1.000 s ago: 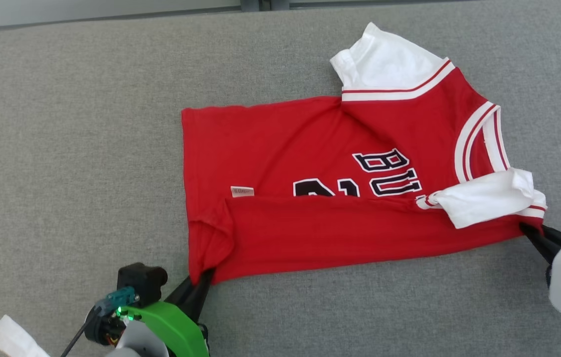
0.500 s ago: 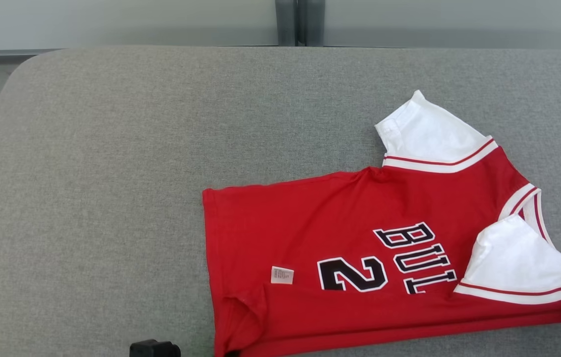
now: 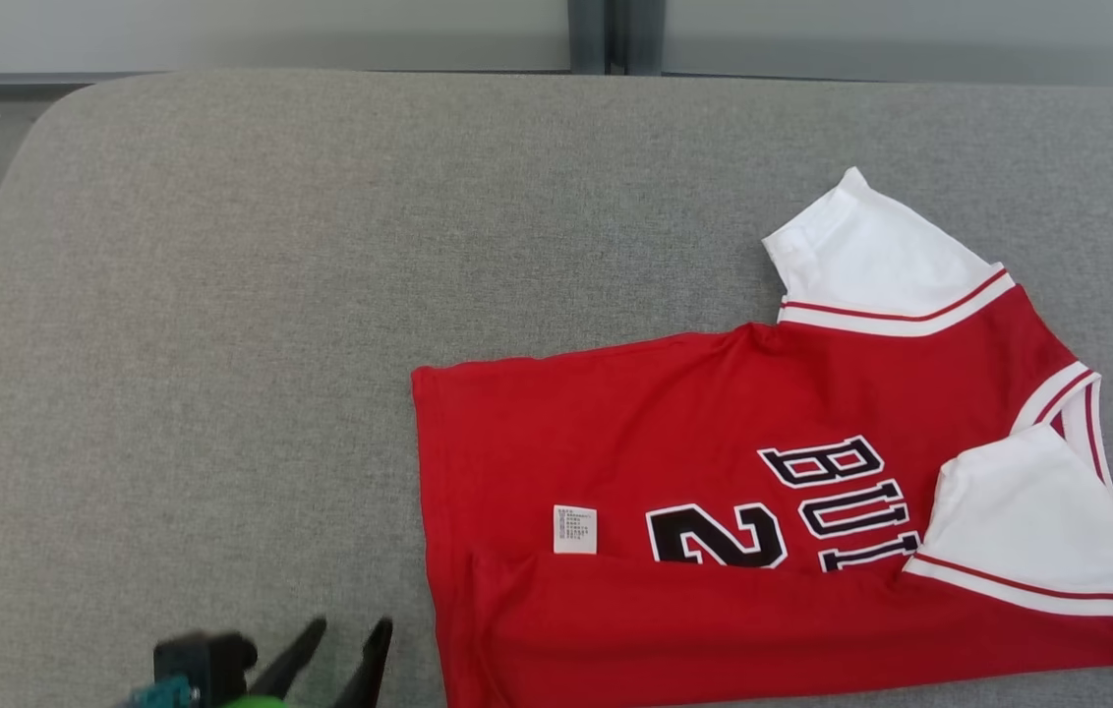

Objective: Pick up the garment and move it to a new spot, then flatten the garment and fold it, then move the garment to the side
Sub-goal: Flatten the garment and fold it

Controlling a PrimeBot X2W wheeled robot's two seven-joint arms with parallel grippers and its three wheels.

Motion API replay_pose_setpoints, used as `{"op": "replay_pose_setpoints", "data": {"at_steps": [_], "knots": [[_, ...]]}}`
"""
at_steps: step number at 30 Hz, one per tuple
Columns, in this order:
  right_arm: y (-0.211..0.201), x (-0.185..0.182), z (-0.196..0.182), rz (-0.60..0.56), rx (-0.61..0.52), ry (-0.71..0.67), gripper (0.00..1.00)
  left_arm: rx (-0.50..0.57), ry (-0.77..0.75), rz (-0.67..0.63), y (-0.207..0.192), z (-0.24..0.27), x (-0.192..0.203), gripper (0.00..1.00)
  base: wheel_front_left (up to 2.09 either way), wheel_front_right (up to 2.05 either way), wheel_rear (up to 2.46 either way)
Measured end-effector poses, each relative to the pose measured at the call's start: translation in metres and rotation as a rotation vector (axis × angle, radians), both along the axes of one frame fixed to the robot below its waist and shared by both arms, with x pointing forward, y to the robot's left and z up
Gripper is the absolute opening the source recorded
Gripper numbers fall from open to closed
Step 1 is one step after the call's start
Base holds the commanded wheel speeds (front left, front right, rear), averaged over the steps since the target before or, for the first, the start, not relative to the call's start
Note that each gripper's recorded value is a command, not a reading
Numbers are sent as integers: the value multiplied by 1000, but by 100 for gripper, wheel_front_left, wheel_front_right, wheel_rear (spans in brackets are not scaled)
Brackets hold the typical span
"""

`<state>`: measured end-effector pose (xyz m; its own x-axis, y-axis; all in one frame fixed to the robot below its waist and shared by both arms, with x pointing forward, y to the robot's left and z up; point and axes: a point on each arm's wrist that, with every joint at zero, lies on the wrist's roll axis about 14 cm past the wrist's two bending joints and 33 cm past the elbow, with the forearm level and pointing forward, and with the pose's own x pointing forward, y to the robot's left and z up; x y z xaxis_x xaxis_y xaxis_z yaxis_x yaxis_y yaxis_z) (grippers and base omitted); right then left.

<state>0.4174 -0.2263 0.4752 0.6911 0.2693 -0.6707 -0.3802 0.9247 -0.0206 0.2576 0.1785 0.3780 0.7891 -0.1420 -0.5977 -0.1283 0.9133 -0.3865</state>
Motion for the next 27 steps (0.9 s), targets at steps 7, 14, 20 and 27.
{"op": "replay_pose_setpoints", "data": {"at_steps": [7, 14, 20, 27], "knots": [[42, 79, 19, 135, -78, -99, 100, 94, -199, -171, -13, 46, 106, 100, 0, 0, 0], [113, 147, -25, 234, -81, -56, 100, 197, -144, -275, -18, 28, 151, 100, 0, 0, 0], [154, 169, -67, 301, -91, 6, 100, 197, -78, -324, -18, 13, 151, 100, 0, 0, 0], [160, 180, -95, 323, -124, 51, 100, 191, -16, -326, -12, -5, 148, 100, 0, 0, 0]]}}
